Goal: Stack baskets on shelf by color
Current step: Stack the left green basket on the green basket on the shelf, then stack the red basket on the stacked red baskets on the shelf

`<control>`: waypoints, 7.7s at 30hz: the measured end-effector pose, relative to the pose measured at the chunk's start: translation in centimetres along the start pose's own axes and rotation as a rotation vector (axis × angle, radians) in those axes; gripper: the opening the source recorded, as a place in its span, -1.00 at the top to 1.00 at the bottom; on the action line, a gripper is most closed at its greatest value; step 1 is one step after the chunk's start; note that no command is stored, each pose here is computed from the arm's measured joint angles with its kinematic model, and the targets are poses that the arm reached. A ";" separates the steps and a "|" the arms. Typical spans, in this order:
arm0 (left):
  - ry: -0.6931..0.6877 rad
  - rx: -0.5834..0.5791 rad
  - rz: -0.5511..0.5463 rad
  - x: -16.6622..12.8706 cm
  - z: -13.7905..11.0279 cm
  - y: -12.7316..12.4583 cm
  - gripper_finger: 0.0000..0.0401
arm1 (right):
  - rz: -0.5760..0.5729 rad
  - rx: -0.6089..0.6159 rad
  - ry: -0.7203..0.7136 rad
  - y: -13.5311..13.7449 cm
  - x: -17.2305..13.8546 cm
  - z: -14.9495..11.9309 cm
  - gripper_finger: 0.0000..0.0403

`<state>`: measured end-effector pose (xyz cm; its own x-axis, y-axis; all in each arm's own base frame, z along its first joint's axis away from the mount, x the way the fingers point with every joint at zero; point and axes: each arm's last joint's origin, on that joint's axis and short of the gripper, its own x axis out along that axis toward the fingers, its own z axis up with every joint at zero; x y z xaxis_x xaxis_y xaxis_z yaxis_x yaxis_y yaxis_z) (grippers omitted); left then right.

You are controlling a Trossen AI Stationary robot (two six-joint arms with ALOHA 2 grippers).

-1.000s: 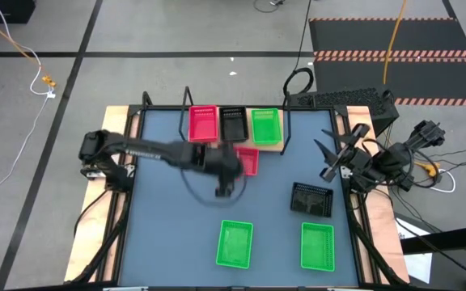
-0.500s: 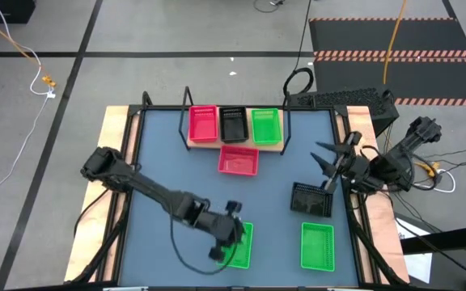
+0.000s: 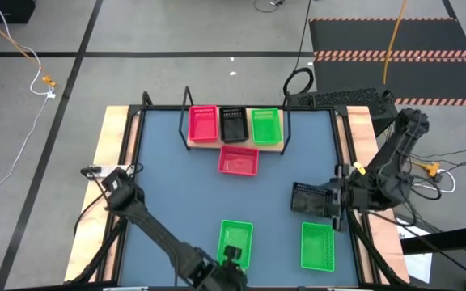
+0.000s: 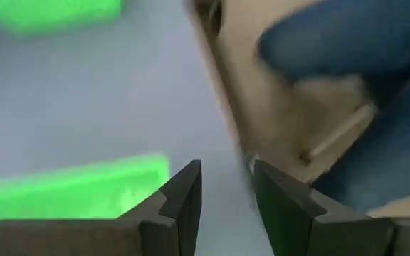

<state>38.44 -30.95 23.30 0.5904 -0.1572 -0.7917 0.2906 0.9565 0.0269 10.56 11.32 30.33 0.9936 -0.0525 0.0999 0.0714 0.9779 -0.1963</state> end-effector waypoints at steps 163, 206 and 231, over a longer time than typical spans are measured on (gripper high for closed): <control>0.132 0.035 0.444 -2.3 -3.6 43.0 0.55 | -0.472 -0.212 0.245 -2.1 -0.9 -0.2 0.30; 0.095 -0.157 0.505 -0.8 0.0 32.2 0.95 | -0.510 -0.186 0.247 -2.3 -0.6 -0.7 0.30; -0.165 -0.900 0.691 2.7 -0.7 33.1 0.16 | -0.510 -0.179 0.245 -2.4 -0.6 -0.6 0.30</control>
<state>49.15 0.50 21.59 0.5253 0.5034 -0.6860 -0.7391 0.6694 -0.0747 9.86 8.92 30.16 0.8196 -0.5729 0.0010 0.5378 0.7687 -0.3463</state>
